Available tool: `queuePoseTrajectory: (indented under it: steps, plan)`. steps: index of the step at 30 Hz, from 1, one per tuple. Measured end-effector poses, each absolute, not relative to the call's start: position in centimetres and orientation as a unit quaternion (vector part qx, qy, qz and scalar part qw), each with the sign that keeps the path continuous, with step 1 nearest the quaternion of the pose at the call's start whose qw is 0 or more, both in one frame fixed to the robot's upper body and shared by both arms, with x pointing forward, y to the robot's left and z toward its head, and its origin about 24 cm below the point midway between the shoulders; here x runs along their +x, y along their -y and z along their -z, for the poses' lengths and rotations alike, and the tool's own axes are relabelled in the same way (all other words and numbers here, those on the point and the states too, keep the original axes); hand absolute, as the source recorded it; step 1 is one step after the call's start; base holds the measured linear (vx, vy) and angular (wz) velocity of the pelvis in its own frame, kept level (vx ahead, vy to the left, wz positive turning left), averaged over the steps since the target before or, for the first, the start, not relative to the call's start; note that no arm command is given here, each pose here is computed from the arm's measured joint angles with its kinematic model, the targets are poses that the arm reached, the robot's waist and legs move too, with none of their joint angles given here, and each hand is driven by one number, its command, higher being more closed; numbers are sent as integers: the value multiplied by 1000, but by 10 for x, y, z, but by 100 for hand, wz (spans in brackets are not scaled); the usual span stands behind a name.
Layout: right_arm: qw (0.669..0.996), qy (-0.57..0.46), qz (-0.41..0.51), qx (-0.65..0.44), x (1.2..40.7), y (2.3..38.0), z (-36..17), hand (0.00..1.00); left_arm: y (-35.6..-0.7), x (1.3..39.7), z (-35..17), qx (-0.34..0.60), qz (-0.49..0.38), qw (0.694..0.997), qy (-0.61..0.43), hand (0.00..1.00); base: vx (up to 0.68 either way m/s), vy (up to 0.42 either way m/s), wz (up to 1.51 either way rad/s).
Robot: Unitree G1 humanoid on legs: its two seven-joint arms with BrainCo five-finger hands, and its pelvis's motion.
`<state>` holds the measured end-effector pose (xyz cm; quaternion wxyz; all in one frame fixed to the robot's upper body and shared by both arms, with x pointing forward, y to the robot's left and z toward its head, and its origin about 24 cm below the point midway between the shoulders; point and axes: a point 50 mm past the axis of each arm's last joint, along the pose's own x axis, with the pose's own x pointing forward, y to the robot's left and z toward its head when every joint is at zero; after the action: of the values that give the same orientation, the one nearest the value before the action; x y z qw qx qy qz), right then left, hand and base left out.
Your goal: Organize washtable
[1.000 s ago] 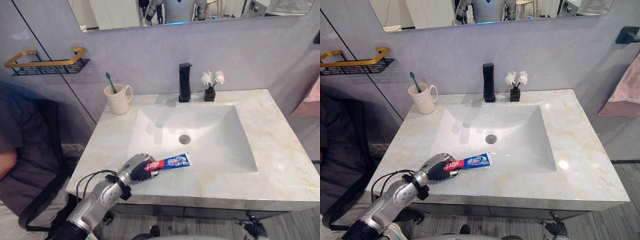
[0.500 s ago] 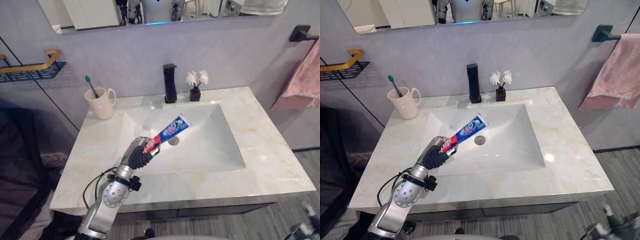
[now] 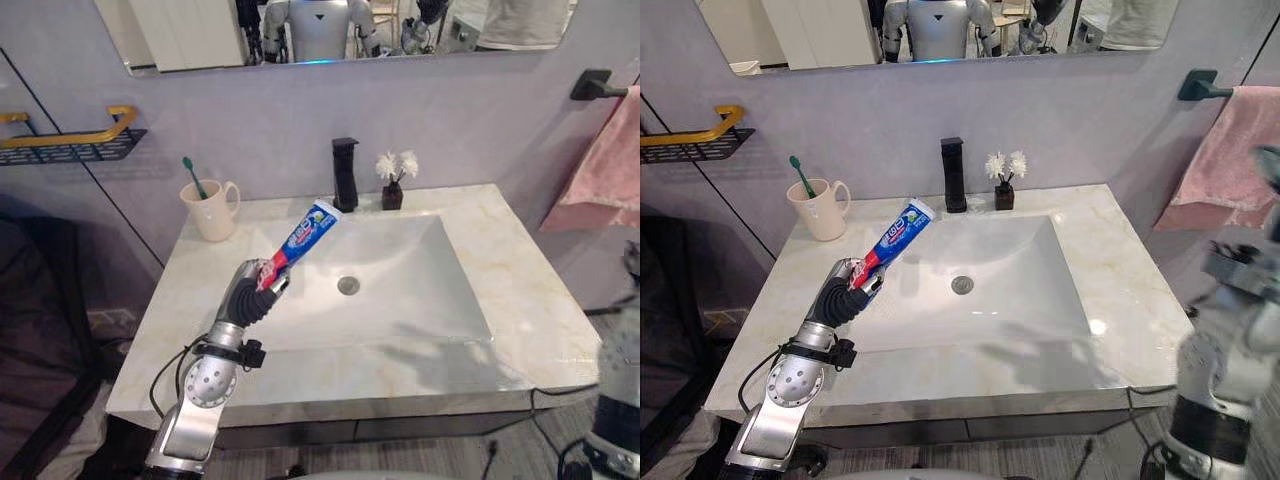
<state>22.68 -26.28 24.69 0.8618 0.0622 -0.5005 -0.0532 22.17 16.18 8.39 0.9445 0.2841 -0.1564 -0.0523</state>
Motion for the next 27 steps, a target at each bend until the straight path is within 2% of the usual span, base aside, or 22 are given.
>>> queuePoseTrajectory:
  steps: [4,10,19,27]
  plan:
    - [899,422,-93,74,253,207,-226,0,-155,230,-95,270,57,943,183,100,-16,0,18]
    - [927,313,-161,129,274,167,-185,0,-149,233,-106,262,52,940,212,100,-17,6,13]
    - [922,259,-217,186,277,125,-163,0,-135,230,-105,249,69,941,220,100,-46,6,7]
    - [922,176,-256,232,279,88,-133,0,-107,230,-109,235,112,934,245,100,-44,3,3]
